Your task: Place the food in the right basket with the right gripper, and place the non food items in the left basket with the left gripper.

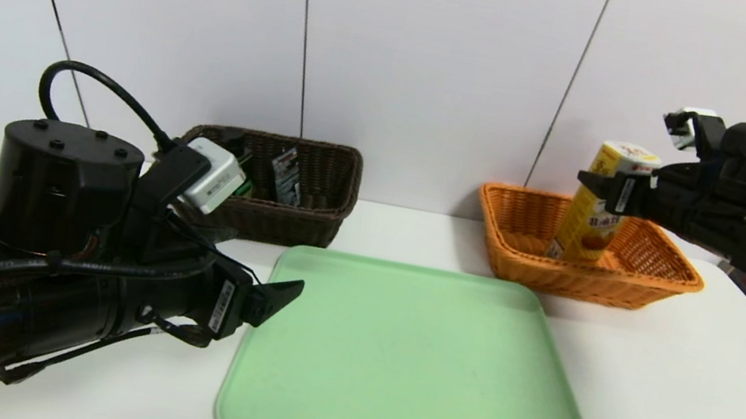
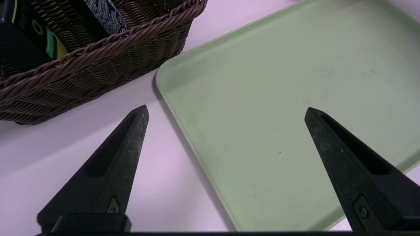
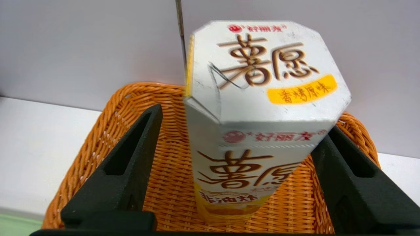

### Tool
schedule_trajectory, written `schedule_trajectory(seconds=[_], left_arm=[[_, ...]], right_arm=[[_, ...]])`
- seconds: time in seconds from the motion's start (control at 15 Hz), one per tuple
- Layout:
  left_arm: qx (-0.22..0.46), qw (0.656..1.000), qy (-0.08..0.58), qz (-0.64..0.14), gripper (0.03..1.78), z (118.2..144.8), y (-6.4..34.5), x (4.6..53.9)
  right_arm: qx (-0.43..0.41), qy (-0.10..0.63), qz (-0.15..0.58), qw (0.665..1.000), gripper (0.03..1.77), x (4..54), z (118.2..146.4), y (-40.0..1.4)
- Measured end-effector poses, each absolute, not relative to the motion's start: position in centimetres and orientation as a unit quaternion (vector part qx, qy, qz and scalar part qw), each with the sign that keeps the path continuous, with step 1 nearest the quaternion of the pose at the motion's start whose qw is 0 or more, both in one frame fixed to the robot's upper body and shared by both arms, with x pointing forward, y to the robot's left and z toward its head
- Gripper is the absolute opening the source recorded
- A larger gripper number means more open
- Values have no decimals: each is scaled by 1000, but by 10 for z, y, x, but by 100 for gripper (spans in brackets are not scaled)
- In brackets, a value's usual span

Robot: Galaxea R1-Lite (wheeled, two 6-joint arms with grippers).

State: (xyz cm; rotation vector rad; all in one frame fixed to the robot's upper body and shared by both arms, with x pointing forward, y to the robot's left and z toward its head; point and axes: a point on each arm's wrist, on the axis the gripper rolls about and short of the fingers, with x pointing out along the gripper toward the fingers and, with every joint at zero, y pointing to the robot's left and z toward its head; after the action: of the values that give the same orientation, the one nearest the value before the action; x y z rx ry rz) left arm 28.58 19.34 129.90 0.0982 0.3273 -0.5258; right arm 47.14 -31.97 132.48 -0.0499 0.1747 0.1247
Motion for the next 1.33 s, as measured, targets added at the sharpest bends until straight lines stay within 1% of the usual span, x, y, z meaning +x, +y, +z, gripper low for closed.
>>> schedule_trajectory(seconds=[0.2,0.47,1.0,1.33], left_arm=[[45,954,156,-253,169,1302,197,286],[37,960,130,-244,169,1315,206,281],[20,978,71,-193,169,1344,242,265],[34,985,61,-157,169,1337,261,243]], right_arm=[[-15,85,65,994,154,458,1334,-321],[-12,99,61,993,161,432,1345,-328],[-11,97,60,993,167,348,1374,-332],[-21,88,56,994,169,288,1372,-333]])
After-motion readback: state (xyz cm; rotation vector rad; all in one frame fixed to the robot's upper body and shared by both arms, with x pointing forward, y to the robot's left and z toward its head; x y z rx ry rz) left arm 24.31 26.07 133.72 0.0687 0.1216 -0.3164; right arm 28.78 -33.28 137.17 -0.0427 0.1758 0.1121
